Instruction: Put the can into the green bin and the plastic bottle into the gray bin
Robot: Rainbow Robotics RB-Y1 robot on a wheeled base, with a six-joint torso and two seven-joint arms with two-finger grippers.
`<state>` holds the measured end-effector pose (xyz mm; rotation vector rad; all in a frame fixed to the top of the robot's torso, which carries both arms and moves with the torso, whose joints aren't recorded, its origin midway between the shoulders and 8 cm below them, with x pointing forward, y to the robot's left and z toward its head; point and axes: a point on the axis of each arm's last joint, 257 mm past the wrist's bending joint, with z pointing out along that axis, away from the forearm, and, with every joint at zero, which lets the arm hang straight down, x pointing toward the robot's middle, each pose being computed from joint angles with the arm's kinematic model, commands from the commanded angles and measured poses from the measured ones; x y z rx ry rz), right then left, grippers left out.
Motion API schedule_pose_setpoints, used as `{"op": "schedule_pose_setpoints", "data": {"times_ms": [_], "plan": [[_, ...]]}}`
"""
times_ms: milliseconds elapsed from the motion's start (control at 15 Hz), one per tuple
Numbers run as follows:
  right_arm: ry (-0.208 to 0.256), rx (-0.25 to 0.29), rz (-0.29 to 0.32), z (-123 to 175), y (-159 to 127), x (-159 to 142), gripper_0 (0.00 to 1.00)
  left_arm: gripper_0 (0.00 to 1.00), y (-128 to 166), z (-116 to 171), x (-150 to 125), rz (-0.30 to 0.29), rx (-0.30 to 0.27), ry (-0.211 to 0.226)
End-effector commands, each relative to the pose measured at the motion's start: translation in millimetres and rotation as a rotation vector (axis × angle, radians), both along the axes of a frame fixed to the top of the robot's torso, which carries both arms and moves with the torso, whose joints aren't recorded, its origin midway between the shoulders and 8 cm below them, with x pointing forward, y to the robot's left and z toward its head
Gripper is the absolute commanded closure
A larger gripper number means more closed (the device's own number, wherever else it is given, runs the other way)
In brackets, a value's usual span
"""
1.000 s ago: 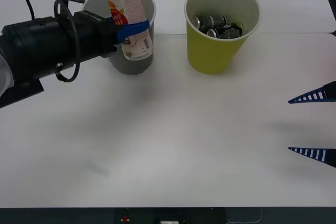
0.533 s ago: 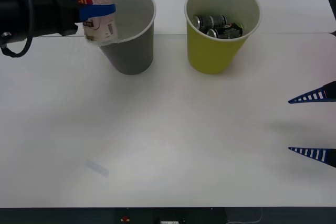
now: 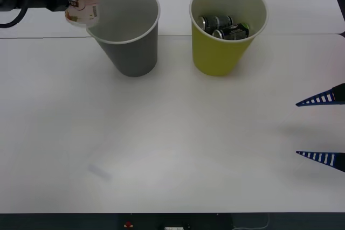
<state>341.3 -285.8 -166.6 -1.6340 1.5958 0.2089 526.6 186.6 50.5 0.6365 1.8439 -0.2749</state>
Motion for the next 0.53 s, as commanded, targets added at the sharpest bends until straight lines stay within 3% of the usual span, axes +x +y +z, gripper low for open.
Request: {"op": "schedule_pose_setpoints", "data": {"times_ms": [67, 533], "plan": [[0.000, 0.000, 0.000, 0.0, 0.0, 0.0, 0.00, 1.00, -3.5, -9.8, 20.4, 0.031, 0.029, 0.033], [0.000, 0.000, 0.000, 0.0, 0.0, 0.0, 0.00, 1.00, -31.1, -29.0, 57.6, 0.022, 0.069, 0.119]]}}
